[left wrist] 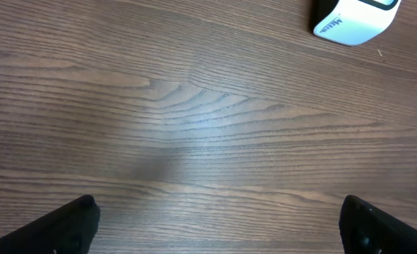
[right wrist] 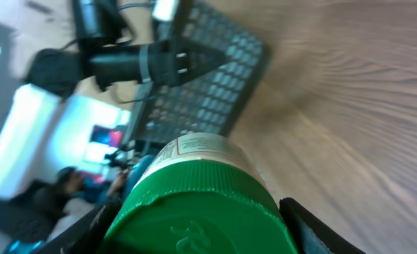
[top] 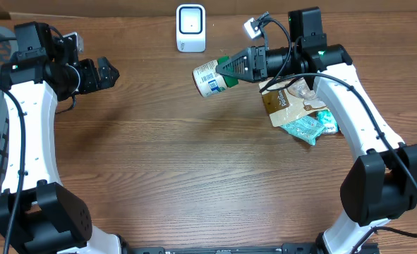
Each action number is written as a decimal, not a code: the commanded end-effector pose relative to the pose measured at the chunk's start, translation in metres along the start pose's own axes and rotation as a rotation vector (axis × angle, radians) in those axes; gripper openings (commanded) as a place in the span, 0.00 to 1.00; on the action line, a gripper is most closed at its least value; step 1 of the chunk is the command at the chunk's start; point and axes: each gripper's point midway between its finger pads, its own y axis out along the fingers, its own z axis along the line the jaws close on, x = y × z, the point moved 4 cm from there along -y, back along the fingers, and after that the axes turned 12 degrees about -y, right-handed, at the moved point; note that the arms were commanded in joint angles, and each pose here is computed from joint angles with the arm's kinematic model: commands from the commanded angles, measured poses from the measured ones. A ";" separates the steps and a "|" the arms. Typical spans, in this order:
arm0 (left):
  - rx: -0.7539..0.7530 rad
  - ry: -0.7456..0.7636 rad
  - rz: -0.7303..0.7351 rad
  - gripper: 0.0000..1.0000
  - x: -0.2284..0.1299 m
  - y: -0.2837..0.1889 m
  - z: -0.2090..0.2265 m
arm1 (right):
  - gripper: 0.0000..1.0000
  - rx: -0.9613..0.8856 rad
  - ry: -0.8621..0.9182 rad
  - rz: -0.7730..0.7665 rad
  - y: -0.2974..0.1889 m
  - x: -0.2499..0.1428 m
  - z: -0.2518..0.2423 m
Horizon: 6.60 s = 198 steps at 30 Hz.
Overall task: Scan the item barcode
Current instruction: 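Lift the jar and carry it up toward the barcode scanner, then hold the jar's side label in front of the scanner, then carry the jar right and lower it beside the packets, then open the right gripper to release the jar and lift away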
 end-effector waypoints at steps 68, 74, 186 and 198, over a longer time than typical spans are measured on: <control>-0.005 0.034 -0.030 1.00 0.007 -0.008 -0.005 | 0.42 -1.265 -1.775 -0.166 0.098 0.136 -0.151; -0.005 0.034 -0.030 1.00 0.007 -0.008 -0.005 | 0.43 -1.280 -1.846 -0.051 0.107 0.120 -0.178; -0.005 0.034 -0.030 1.00 0.007 -0.008 -0.005 | 0.42 -1.551 0.579 0.461 -0.148 -0.103 -0.157; -0.005 0.034 -0.030 1.00 0.007 -0.008 -0.005 | 0.70 -1.330 0.543 0.361 -0.143 -0.090 -0.170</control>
